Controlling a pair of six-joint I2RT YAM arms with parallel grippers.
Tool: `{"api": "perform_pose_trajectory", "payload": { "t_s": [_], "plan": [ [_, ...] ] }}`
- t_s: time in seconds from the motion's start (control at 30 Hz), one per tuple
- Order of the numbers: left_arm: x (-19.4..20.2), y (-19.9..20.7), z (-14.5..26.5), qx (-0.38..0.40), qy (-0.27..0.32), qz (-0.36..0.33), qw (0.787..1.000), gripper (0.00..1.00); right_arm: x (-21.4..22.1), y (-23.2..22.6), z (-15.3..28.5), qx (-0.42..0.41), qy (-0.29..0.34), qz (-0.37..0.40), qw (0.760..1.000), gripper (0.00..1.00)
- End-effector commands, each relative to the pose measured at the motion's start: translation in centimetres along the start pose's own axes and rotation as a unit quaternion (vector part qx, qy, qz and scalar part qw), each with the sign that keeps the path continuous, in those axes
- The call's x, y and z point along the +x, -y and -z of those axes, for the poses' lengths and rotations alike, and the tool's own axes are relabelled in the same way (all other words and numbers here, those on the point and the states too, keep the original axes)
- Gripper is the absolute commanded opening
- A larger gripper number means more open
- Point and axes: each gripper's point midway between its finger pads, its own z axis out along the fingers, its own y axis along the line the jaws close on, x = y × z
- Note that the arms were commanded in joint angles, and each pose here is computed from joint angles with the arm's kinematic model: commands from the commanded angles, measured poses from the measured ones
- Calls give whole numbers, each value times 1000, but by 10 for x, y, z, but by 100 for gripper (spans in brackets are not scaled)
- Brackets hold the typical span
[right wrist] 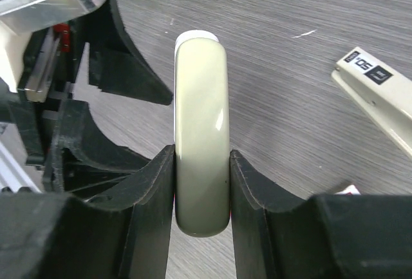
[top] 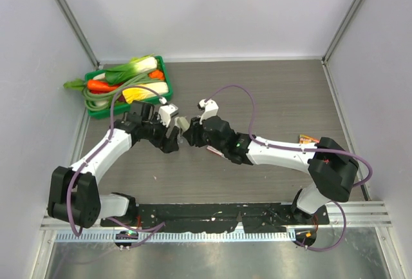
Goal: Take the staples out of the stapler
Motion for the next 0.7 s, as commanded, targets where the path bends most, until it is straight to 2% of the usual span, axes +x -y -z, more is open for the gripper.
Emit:
{"api": "perform_pose_trajectory", "payload": {
  "t_s": [0.0, 0.1, 0.17, 0.2, 0.3, 0.5, 0.67],
  "plan": [
    [-17, 2, -3, 16, 43, -67, 997, 81, -34, -28, 10, -61, 46, -51, 996, 1],
    [-18, -1, -7, 16, 44, -74, 996, 79, -33, -31, 12, -74, 44, -58, 995, 1],
    [-15, -5, -10, 12, 37, -74, 997, 73, -32, -33, 12, -79, 41, -62, 994, 1],
    [-16, -6, -11, 12, 37, -78, 996, 57, -32, -32, 13, -81, 41, -61, 994, 1],
    [-13, -9, -14, 16, 23, -87, 996, 23, -30, -33, 13, -84, 36, -65, 994, 1],
    [-12, -11, -16, 13, 21, -88, 996, 20, -25, -35, 11, -96, 28, -75, 992, 1],
    [-17, -29, -14, -41, 31, -103, 993, 20, -23, -27, 10, -94, 20, -79, 992, 1]
  ]
}}
